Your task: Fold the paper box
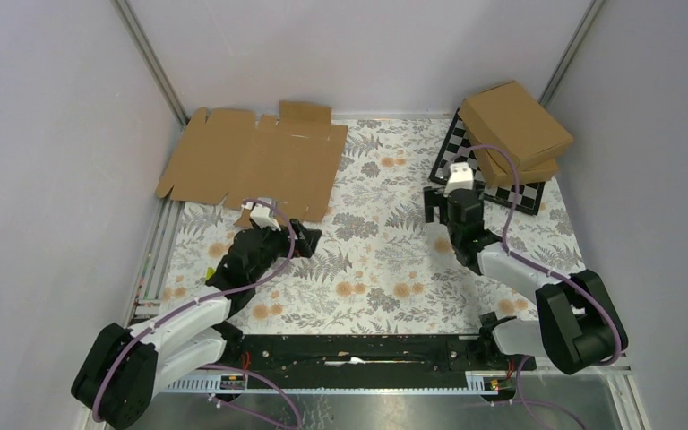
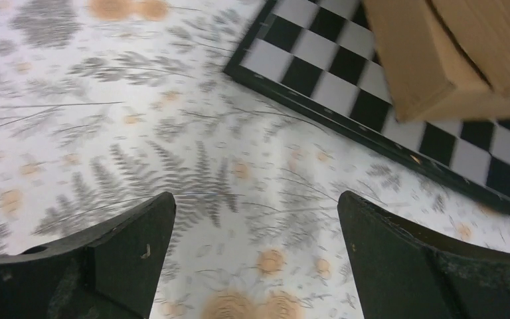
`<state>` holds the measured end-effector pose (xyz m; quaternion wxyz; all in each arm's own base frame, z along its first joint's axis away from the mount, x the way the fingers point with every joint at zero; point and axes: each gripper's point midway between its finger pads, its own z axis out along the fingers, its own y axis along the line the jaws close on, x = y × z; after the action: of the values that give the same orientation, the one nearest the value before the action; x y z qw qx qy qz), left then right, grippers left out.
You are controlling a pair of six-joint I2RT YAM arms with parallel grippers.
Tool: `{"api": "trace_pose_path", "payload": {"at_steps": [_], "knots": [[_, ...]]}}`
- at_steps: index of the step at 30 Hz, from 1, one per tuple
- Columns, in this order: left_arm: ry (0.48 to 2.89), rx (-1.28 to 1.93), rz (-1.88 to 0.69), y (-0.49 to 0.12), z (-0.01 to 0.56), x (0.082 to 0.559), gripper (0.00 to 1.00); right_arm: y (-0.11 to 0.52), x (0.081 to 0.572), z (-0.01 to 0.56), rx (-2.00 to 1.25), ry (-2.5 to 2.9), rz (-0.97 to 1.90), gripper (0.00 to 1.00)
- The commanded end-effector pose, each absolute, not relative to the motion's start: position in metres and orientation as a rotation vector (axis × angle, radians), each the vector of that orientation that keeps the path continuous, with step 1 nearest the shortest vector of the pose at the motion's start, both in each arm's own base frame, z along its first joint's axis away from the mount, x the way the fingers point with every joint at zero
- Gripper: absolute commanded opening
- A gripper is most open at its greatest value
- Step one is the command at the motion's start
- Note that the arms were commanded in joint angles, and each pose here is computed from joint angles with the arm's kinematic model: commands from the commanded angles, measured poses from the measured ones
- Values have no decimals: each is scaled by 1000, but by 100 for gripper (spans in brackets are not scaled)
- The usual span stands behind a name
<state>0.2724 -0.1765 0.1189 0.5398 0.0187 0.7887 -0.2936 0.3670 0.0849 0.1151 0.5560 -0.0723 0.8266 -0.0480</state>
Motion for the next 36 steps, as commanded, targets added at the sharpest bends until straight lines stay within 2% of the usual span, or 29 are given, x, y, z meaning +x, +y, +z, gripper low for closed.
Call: {"api": "trace_pose_path", "payload": {"at_steps": [1,5,11,21,23,28,34,36], "knots": [[1767,55,-613,-165,142,282,99,26,382,158,220,1731,-143,99],[1685,12,-450,-138,159,284,99,-32,375,127,360,1686,-305,99],[1585,-55,-282,-105,168,288,99,-23,387,109,259,1785,-298,95],[1520,-57,32,-67,170,317,99,-21,363,76,216,1696,-219,89],[1540,-44,96,-57,159,325,99,-22,361,74,219,1712,-222,99],[1552,-111,141,-25,131,345,99,-22,362,76,217,1700,-223,100],[1538,-166,62,5,112,364,99,-22,362,76,216,1695,-223,100],[1646,-172,35,6,100,377,97,-22,362,77,217,1694,-222,100]]}}
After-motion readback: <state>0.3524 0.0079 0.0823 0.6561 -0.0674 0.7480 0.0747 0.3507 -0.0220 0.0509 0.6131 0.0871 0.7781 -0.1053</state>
